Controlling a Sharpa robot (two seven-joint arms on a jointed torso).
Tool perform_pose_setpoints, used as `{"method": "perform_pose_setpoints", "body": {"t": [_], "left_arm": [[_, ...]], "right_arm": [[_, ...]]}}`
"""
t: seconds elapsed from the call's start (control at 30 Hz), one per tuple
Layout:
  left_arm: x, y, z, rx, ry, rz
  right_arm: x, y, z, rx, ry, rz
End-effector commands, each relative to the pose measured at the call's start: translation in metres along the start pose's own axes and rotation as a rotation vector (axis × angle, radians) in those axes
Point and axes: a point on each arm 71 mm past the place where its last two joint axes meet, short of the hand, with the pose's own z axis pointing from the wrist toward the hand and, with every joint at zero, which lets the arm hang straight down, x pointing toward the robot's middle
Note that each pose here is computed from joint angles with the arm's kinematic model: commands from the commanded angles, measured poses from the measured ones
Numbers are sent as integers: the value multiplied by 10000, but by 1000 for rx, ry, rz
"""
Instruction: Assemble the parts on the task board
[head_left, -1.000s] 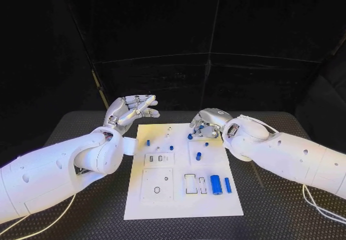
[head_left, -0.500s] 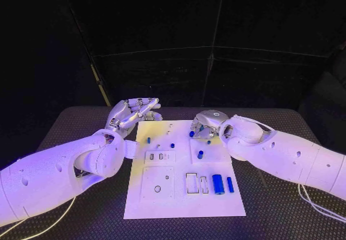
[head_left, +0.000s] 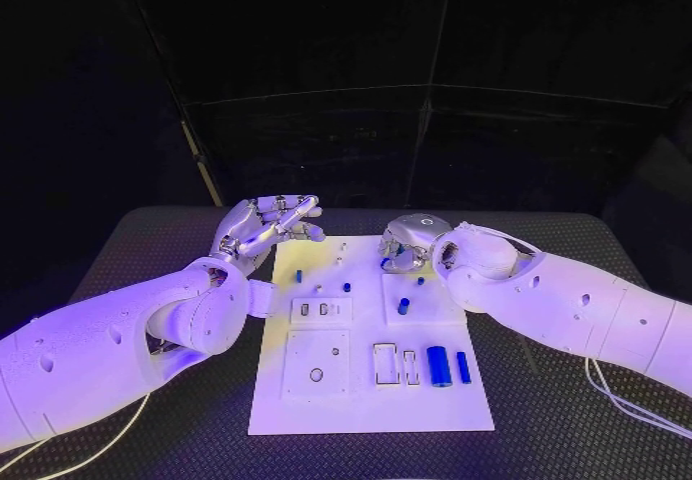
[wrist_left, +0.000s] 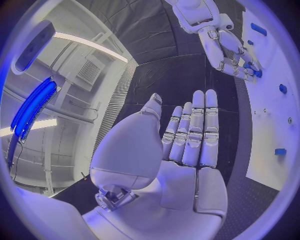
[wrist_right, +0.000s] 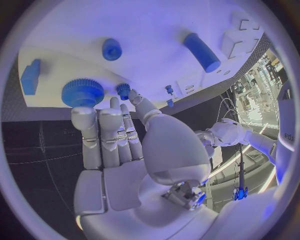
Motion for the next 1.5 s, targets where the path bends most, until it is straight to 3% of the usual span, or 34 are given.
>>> {"method": "perform_pose_setpoints", "body": {"t": [0.03,0.53,0.7,1.0,1.33,1.5], "left_arm": [[21,-13,0,3,21,-5],[11,-9,1,-2,23,-5],[6,-8,1,-3,22,-5],[0,-9,-2,-4,22,-5],[-11,-11,-6,-5,22,-4],[0,-11,-4,-4,26,-6]], "right_arm": [[-22,-4,18,3,5,-14],[19,-11,39,11,83,-28],[19,3,44,7,84,-27],[-47,29,46,-6,-5,-10],[-190,174,16,-64,-159,42],[-241,231,80,-77,-206,59]]}}
